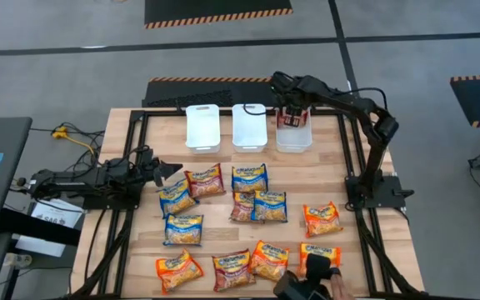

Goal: Sort Maruchan noodles
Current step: Put the right red noodle soup pack into the right white bin, then put the top left blue noodle soup pack into the middle white bin

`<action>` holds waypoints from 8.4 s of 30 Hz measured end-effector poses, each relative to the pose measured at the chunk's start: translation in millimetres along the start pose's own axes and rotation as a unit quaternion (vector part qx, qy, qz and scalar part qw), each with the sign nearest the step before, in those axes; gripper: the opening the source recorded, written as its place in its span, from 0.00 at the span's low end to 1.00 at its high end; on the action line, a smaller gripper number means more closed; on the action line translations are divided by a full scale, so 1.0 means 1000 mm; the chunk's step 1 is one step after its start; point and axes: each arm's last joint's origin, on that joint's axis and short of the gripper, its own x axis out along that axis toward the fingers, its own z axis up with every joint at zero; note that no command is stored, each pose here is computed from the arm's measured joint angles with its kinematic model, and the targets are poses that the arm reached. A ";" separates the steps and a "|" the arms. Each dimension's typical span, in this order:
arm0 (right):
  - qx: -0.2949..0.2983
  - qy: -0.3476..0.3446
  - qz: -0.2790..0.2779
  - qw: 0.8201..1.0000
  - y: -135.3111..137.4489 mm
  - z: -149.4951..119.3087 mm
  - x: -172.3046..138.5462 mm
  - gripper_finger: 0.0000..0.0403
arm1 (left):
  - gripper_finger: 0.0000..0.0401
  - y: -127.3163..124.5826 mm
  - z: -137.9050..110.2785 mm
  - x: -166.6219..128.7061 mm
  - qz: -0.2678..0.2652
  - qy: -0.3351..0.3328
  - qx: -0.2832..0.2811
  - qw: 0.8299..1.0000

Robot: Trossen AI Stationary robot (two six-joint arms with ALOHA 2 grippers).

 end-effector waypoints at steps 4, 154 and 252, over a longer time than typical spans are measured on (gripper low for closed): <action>0.033 -0.024 -0.007 0.999 -0.010 0.008 -0.029 0.48 | 0.00 0.000 0.001 0.000 0.006 -0.009 0.007 1.000; 0.141 -0.282 0.165 0.934 0.028 -0.014 -0.260 0.46 | 0.00 -0.047 0.032 0.068 0.194 0.520 0.007 0.832; 0.243 -0.154 0.592 0.753 0.311 0.197 -0.111 0.46 | 0.33 -0.028 0.020 0.009 0.288 0.569 0.020 0.770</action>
